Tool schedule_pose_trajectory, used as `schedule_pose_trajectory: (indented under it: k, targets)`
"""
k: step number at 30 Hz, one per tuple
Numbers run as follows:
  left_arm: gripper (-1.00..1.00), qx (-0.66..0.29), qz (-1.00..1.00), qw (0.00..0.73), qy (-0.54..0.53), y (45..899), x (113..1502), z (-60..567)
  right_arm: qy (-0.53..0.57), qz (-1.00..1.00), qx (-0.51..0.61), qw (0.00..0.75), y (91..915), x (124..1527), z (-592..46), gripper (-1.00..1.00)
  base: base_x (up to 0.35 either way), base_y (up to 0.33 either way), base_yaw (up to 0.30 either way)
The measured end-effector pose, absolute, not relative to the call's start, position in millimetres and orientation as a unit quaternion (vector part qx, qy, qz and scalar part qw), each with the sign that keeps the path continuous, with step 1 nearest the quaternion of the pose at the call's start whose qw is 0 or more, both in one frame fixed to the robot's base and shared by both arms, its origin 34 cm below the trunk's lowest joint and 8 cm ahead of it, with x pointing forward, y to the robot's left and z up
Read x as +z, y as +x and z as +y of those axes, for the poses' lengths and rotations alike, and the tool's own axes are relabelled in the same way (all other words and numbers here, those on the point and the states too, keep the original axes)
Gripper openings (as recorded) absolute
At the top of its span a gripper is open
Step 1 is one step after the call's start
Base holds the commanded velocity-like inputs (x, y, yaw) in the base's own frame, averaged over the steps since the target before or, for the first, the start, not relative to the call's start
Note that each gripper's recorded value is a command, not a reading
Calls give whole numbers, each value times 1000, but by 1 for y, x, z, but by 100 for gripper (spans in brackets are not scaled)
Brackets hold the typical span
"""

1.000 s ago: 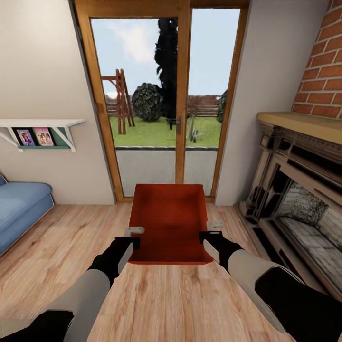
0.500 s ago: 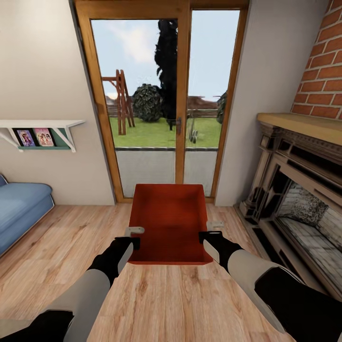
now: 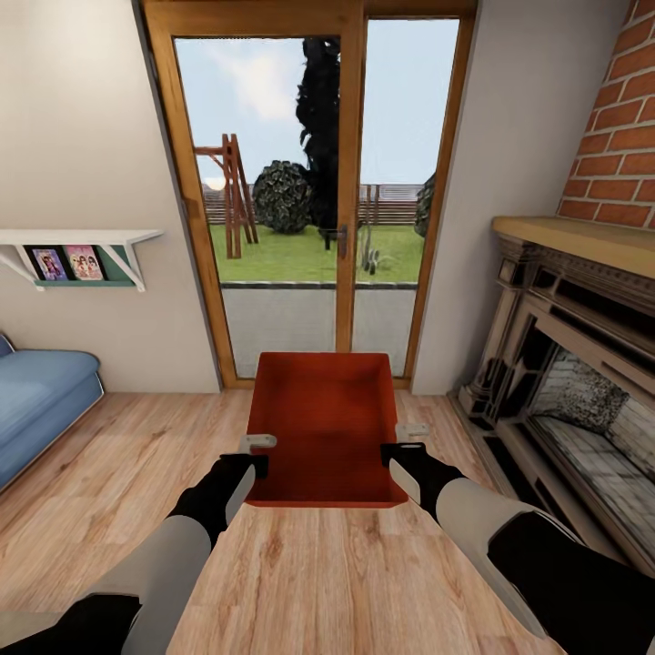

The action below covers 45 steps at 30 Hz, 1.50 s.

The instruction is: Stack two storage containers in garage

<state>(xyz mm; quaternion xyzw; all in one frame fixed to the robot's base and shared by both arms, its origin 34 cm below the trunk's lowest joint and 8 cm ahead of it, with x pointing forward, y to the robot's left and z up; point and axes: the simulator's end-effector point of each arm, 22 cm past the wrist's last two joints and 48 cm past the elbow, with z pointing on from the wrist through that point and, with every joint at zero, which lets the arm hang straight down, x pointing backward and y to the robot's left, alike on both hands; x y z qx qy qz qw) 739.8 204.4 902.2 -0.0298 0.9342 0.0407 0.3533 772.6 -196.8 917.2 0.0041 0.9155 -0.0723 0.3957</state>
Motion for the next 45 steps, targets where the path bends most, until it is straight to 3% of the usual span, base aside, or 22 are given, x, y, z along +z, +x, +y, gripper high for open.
schedule_pose_trajectory:
  k: [7, 45]
  targets:
    - [-100, 41, 934, 354, -30, 740, 902, 205, 4, 915, -72, 396, 773, 917, -197, -100, 0, 0, 119]
    - [-100, 41, 932, 358, -30, 741, 910, 205, 5, 913, -71, 401, 773, 924, -197, -100, 0, 0, 294]
